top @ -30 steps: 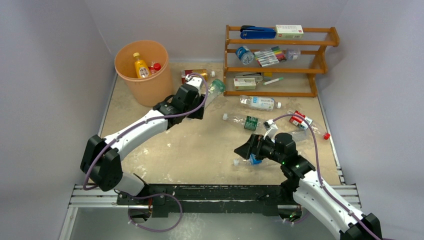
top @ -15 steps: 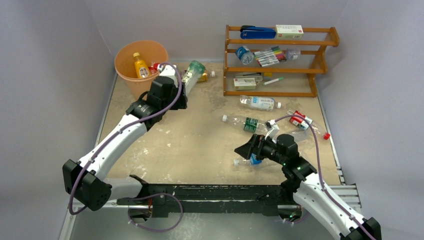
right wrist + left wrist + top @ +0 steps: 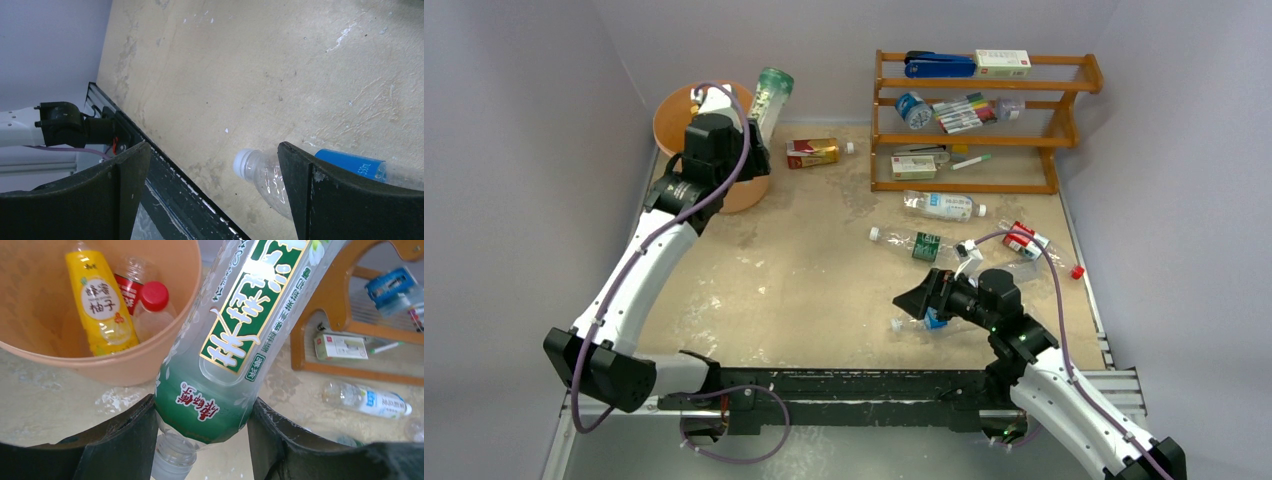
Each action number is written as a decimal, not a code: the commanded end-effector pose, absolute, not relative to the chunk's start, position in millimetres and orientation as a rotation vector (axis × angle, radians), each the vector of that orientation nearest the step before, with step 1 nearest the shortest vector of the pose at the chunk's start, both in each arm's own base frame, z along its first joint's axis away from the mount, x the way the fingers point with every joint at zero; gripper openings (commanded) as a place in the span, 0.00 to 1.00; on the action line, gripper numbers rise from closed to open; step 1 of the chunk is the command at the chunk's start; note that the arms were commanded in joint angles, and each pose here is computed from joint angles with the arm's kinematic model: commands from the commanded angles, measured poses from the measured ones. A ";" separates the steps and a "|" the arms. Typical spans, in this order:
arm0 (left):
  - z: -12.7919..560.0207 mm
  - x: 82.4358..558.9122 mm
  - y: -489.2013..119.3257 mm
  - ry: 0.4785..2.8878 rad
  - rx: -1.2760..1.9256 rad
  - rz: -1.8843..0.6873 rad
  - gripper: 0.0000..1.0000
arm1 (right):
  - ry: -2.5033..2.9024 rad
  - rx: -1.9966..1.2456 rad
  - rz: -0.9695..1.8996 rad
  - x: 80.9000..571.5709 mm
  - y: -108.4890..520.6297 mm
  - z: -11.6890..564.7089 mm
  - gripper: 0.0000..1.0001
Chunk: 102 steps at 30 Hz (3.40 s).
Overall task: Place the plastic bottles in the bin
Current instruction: Place the plastic bottle in the trash bin, then pick up the plastic bottle at the center of the board.
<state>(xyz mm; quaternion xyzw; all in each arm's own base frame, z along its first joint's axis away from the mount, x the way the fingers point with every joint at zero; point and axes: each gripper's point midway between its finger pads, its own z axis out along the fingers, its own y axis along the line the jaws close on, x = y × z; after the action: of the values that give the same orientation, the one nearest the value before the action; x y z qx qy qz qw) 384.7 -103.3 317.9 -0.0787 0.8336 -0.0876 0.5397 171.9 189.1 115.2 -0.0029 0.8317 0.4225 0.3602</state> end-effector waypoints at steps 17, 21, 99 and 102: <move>369.7 470.1 -35.4 1.828 -0.348 -0.238 0.55 | 2.131 -0.021 1.107 170.7 190.7 119.3 1.00; 372.4 483.8 -20.2 1.812 -0.379 -0.231 0.55 | 2.134 -0.020 1.106 170.0 190.2 118.0 1.00; 238.2 331.7 -170.8 2.080 -0.149 -0.608 0.84 | 2.416 1.325 0.169 163.0 84.0 88.1 1.00; 234.5 329.6 -172.1 2.085 -0.143 -0.610 0.84 | 2.414 1.389 0.087 160.7 79.3 79.1 1.00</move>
<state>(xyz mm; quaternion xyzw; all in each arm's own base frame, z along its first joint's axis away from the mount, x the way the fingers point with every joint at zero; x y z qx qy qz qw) 328.4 -165.2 215.9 -0.0610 0.8693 -0.2230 0.4369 158.5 92.1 78.5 0.4396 0.8786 0.0717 0.1724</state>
